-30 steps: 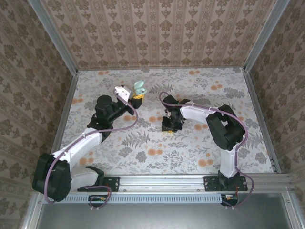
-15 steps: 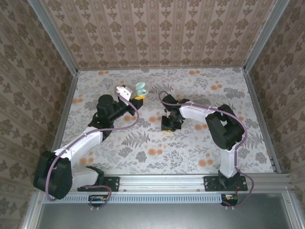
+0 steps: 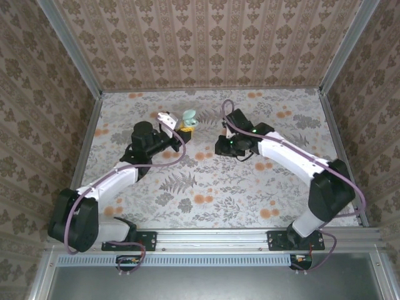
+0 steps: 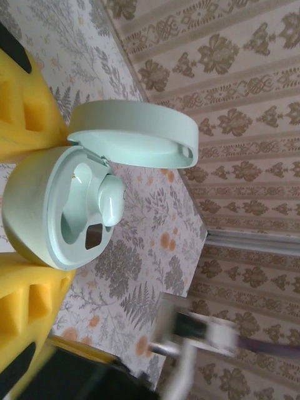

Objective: Insert wireless bluetooth earbuds into charging case

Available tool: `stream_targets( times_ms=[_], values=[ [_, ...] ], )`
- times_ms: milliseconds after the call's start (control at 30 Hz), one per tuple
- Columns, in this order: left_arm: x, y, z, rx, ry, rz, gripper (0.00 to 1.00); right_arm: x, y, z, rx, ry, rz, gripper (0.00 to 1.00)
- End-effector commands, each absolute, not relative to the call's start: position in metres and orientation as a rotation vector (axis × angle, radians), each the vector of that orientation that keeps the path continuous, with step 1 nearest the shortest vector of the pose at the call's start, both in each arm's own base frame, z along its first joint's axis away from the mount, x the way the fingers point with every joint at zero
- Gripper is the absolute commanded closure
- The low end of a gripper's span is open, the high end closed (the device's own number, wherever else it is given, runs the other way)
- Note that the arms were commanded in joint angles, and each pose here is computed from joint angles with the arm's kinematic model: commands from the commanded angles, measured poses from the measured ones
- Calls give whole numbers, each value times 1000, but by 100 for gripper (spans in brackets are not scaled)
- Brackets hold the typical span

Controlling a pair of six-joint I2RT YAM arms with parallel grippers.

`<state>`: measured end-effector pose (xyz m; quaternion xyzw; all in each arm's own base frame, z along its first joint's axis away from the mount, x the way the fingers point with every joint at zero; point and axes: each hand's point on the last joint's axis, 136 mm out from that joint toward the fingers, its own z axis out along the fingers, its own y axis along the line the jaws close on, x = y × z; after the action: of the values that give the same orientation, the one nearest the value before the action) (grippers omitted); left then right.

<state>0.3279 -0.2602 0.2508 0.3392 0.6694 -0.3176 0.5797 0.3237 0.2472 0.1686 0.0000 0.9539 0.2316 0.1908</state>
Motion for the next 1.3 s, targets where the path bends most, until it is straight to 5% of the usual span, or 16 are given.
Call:
stream_targets(
  times_ms=[0, 333, 1267],
  values=[
    [317, -281, 272, 885, 1454, -833, 70, 325, 238, 215, -36, 2580, 636, 78],
    [295, -314, 271, 1051, 1371, -953, 70, 326, 249, 297, -131, 2400, 755, 78],
    [285, -321, 274, 1109, 1345, -977, 70, 325, 286, 287, -264, 2465, 806, 78]
  ],
)
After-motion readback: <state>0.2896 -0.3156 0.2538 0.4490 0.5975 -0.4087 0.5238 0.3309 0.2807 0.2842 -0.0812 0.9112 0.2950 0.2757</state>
